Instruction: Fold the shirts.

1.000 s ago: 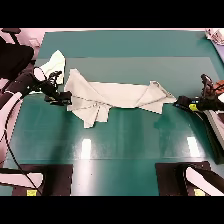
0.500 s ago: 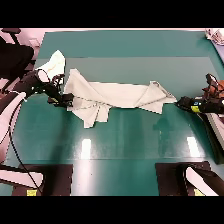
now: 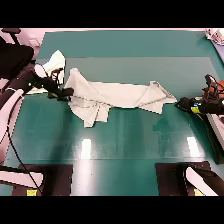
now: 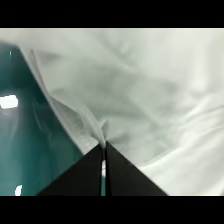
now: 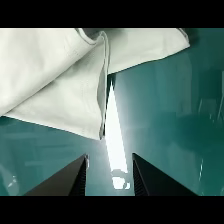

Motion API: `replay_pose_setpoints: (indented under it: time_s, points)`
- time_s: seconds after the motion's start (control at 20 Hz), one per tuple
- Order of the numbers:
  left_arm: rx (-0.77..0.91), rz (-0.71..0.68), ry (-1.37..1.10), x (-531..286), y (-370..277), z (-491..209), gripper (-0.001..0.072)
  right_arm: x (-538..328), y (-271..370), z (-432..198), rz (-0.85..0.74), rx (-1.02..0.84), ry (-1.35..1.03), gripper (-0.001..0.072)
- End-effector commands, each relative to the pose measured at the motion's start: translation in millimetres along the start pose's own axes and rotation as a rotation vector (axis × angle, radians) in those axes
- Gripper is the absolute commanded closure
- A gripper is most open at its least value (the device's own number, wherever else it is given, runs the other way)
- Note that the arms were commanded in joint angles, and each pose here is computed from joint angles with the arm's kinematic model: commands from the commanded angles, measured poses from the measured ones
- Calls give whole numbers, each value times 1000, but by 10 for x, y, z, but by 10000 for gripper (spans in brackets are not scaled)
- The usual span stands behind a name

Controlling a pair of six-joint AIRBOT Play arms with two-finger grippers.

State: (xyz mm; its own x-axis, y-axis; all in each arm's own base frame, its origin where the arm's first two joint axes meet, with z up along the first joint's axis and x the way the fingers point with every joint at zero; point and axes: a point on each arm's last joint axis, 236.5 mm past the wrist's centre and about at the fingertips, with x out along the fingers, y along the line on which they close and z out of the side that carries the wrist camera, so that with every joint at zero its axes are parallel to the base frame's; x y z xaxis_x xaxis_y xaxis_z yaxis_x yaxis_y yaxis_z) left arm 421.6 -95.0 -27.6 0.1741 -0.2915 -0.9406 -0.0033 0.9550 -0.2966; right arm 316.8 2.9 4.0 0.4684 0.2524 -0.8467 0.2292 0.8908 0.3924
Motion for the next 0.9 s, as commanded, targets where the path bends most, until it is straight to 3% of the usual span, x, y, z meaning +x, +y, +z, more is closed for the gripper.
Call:
replay_pose_setpoints:
  time_s: [0.0, 0.1, 0.25, 0.45, 0.5, 0.55, 0.6, 0.7, 0.85]
  points:
    - [-48, -132, -176, -539, -450, 513, 679, 1, -8, -15, -3, -1, 5, 371]
    - [-104, -268, -393, -1023, -800, 1061, 681, 1, -10, -8, -4, -2, 2, 372]
    - [-309, -370, -741, -1534, -761, 1850, 682, 1, -8, -5, -3, -1, 1, 372]
    - [-490, -420, -689, -850, -578, 2077, 677, 1, -9, -7, -3, -4, 2, 372]
    - [-529, -433, -647, -625, -554, 2072, 464, 2, -7, -6, -2, -6, 1, 372]
    - [-565, -449, -617, -463, -544, 2069, 55, 2, -5, -9, -2, -6, 3, 371]
    - [-582, -454, -609, -380, -525, 2078, -6, 2, -6, -22, -2, -6, 8, 371]
    - [-559, -447, -655, -447, -500, 2153, -11, 0, -2, -54, 0, -7, 22, 371]
    - [-366, -385, -615, -663, -538, 2108, -10, -1, -22, -55, -8, -21, 22, 370]
